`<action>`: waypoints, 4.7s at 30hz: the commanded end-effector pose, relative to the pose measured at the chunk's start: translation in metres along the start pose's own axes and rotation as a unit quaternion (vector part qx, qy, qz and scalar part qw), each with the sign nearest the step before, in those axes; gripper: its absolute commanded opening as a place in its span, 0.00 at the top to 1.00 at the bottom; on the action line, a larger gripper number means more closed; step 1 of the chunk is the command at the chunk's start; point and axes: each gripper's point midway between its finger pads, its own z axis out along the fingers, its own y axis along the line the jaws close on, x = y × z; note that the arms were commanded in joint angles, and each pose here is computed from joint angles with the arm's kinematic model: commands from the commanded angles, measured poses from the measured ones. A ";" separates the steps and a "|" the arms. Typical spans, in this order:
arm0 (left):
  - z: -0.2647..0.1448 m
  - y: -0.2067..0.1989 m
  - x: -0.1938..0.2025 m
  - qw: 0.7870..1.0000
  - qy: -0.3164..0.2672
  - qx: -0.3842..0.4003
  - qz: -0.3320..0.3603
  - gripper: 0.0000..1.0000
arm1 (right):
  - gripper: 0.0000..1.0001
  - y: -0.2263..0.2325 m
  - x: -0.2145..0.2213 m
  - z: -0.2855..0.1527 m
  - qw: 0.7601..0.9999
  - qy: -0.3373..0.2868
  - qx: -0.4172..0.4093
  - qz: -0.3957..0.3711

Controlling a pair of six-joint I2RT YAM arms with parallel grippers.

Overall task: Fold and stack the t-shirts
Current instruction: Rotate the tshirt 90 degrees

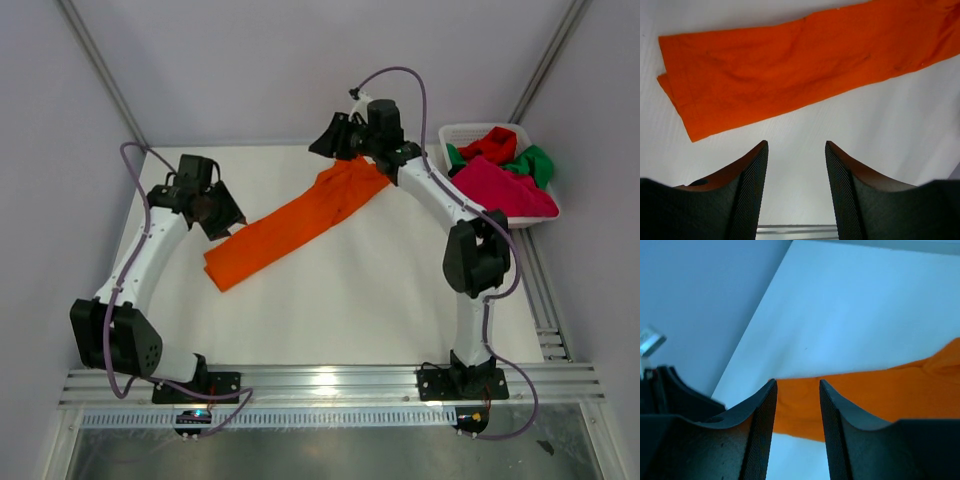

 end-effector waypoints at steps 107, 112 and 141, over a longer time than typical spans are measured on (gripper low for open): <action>-0.105 0.041 -0.129 0.928 -0.335 -0.159 -0.031 0.31 | 0.57 0.029 0.342 -0.174 0.946 0.306 0.103 -0.034; -0.099 0.042 -0.126 0.930 -0.328 -0.160 -0.033 0.31 | 0.56 0.050 0.316 -0.145 0.956 0.279 0.078 -0.046; -0.105 0.045 -0.128 0.926 -0.337 -0.165 -0.035 0.31 | 0.57 0.014 0.359 -0.112 0.930 0.347 0.122 -0.033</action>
